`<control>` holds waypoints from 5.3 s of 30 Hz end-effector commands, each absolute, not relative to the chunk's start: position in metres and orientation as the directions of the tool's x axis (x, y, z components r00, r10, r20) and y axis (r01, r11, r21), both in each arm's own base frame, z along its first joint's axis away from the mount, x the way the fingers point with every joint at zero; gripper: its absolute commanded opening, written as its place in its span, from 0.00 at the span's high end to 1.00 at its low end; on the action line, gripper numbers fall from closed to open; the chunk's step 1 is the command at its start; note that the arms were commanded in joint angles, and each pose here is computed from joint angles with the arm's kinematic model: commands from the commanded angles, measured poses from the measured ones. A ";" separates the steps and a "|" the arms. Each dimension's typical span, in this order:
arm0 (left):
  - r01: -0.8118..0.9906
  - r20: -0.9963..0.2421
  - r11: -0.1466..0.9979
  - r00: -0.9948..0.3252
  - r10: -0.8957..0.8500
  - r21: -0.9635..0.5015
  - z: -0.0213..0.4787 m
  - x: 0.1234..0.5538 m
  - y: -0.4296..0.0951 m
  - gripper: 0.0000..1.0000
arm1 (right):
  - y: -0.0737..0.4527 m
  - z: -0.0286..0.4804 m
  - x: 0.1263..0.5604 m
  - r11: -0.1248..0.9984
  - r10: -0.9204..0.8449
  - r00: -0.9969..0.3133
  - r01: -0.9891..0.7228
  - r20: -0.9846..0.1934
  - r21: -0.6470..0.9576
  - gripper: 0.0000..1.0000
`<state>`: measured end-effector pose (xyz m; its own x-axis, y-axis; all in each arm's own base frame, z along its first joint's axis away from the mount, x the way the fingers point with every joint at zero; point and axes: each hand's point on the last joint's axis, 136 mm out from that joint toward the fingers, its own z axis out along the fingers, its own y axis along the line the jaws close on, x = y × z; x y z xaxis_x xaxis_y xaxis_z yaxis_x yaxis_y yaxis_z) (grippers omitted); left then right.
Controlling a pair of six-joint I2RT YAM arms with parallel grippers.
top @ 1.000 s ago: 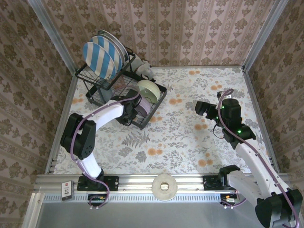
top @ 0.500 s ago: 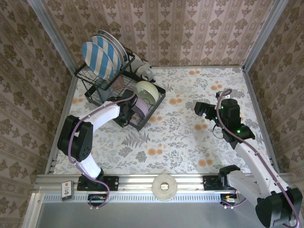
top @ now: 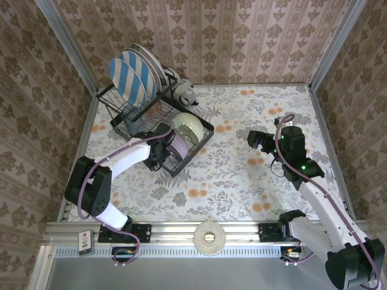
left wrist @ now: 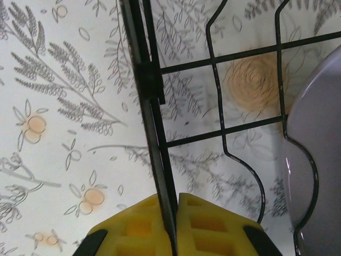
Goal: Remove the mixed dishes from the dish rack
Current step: Move the dish rack to the center of the table, then pick up the plate from the dish rack.
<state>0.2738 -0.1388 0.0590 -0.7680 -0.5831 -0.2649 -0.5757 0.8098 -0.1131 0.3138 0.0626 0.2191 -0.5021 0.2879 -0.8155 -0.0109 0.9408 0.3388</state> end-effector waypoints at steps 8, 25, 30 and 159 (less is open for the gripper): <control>-0.121 -0.110 0.993 -0.987 -0.119 0.013 0.041 0.210 -0.171 1.00 | 0.061 0.230 0.314 0.947 0.274 -0.467 -0.019 -0.840 0.320 0.00; 0.162 -0.092 0.986 -0.982 0.164 0.025 0.028 0.197 -0.215 1.00 | 0.055 0.249 0.318 0.959 0.251 -0.456 -0.001 -0.854 0.282 0.00; 0.267 -0.072 0.964 -0.961 0.266 0.007 0.023 0.192 -0.231 1.00 | 0.054 0.260 0.320 0.964 0.237 -0.449 -0.003 -0.861 0.267 0.00; 0.455 -0.946 0.886 -0.318 0.061 -0.096 0.456 0.367 -0.329 1.00 | 0.062 0.357 0.272 0.921 0.315 -0.344 -0.115 -0.885 0.372 0.00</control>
<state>0.3733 -0.3388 0.4247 -0.3984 0.0825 -0.9135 0.4335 0.8946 -0.1083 0.2714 0.0648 0.3417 -0.3854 0.2938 -0.8747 -0.1237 0.9229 0.3645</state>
